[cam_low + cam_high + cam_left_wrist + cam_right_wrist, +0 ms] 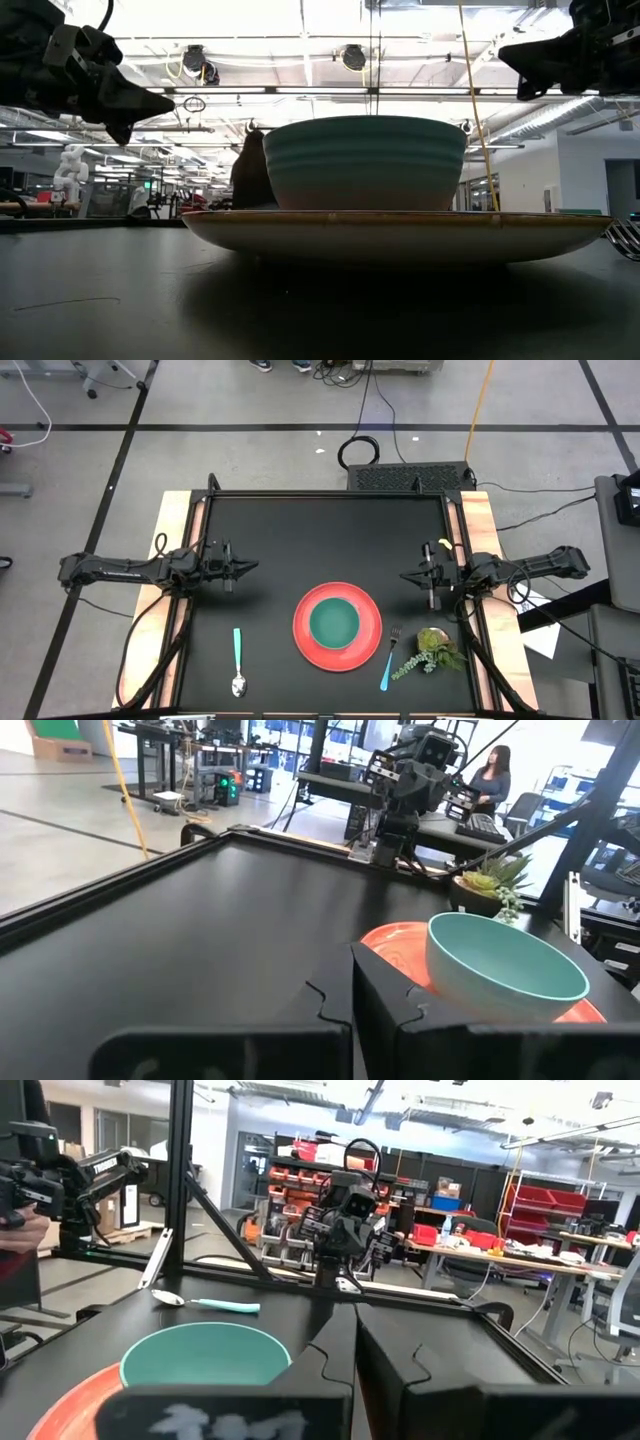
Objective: Set table place
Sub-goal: Put the blue fork on the orange plate to the right of the green bowl
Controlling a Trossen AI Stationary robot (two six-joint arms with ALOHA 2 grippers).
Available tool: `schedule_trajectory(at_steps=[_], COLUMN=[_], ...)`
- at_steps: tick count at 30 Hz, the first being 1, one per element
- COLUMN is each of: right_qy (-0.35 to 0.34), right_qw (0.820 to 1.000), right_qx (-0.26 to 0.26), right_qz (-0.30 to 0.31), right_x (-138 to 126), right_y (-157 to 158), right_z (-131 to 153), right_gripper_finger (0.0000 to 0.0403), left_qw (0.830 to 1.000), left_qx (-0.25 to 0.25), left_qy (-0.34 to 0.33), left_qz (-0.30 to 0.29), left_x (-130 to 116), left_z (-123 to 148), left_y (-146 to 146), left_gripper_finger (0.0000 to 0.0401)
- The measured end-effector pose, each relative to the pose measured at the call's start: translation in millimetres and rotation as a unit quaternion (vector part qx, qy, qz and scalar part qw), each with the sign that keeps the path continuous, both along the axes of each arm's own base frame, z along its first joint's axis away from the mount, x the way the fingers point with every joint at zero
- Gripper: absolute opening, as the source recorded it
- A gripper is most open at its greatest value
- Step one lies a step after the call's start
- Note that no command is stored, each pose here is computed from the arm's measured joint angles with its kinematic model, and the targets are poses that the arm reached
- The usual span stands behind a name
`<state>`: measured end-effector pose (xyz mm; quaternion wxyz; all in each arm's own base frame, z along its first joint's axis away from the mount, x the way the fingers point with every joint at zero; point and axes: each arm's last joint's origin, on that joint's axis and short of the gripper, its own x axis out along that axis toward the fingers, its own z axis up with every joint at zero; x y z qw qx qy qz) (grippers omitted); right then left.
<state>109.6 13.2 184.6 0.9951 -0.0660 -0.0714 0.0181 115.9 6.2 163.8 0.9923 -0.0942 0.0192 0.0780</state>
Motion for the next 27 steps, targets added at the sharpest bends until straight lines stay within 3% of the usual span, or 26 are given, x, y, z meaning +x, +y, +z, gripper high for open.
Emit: schedule_trajectory(at_steps=[7, 20, 27], right_qy=[0.056, 0.157, 0.225], right_qw=[0.998, 0.988, 0.974], right_qx=[-0.006, -0.006, 0.005], right_qz=[0.000, -0.002, -0.006], right_x=[5, 21, 38], right_y=[1, 3, 5], right_z=[0, 65, 81], right_gripper_finger=[0.0009, 0.0154, 0.0180], left_qw=[1.000, 1.000, 1.000], left_qx=[0.001, 0.006, 0.006], left_qy=[0.000, 0.018, 0.020], left_qz=[0.000, 0.000, 0.000], left_x=[0, 0, 0], left_z=[0, -3, -3], left_y=[0, 0, 0], left_gripper_finger=[0.0022, 0.0011, 0.0003])
